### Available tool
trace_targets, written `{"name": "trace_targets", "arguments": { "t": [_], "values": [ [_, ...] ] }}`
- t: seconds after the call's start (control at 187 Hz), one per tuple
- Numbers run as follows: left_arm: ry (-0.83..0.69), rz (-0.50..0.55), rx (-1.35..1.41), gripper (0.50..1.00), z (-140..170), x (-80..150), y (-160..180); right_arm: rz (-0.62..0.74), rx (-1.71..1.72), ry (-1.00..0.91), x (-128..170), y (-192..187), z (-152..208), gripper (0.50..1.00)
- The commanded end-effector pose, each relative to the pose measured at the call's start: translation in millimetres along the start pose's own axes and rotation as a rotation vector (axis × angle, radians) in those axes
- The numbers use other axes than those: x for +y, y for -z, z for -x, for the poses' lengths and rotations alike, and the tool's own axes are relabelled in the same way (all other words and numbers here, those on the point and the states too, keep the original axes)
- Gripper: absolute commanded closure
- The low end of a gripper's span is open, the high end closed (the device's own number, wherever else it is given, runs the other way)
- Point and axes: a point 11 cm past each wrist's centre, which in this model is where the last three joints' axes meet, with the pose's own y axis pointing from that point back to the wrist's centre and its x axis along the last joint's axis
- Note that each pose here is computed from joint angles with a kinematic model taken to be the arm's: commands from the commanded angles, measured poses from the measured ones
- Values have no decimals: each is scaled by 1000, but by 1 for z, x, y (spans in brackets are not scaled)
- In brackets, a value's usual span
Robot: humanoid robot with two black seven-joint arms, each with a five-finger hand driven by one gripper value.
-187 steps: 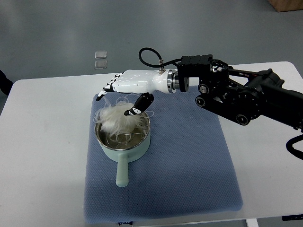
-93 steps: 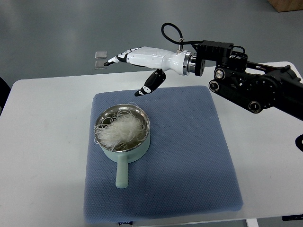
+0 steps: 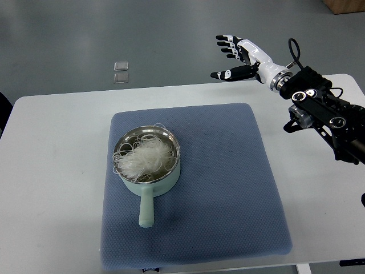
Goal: Put vermicelli into pot with right hand
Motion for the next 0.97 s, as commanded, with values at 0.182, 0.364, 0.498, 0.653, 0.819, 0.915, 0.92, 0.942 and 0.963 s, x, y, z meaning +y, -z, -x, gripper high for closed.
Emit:
{"name": "trace_targets", "arguments": {
  "t": [0.182, 0.364, 0.498, 0.653, 0.819, 0.915, 0.92, 0.942, 0.963],
  "values": [
    [0, -3, 0, 500, 0, 0, 2, 119, -302, -156, 11, -36, -17, 609],
    [0, -4, 0, 500, 0, 0, 3, 133, -457, -178, 15, -44, -18, 605],
    [0, -4, 0, 500, 0, 0, 3, 132, -553, -187, 14, -44, -16, 599],
    [0, -6, 1, 500, 0, 0, 3, 132, -608, -209, 19, -54, -13, 576],
    [0, -6, -1, 500, 0, 0, 3, 140, -630, -206, 20, -59, -7, 576],
    [-1, -5, -3, 500, 0, 0, 3, 137, -625, -201, 20, -57, -6, 576],
    [-1, -5, -3, 500, 0, 0, 3, 137, -625, -201, 20, -57, -6, 576],
    [-1, -6, -2, 500, 0, 0, 4, 137, -624, -202, 20, -58, -7, 576],
    [-1, -6, -2, 500, 0, 0, 4, 138, -624, -203, 20, -58, -7, 576]
  ]
}}
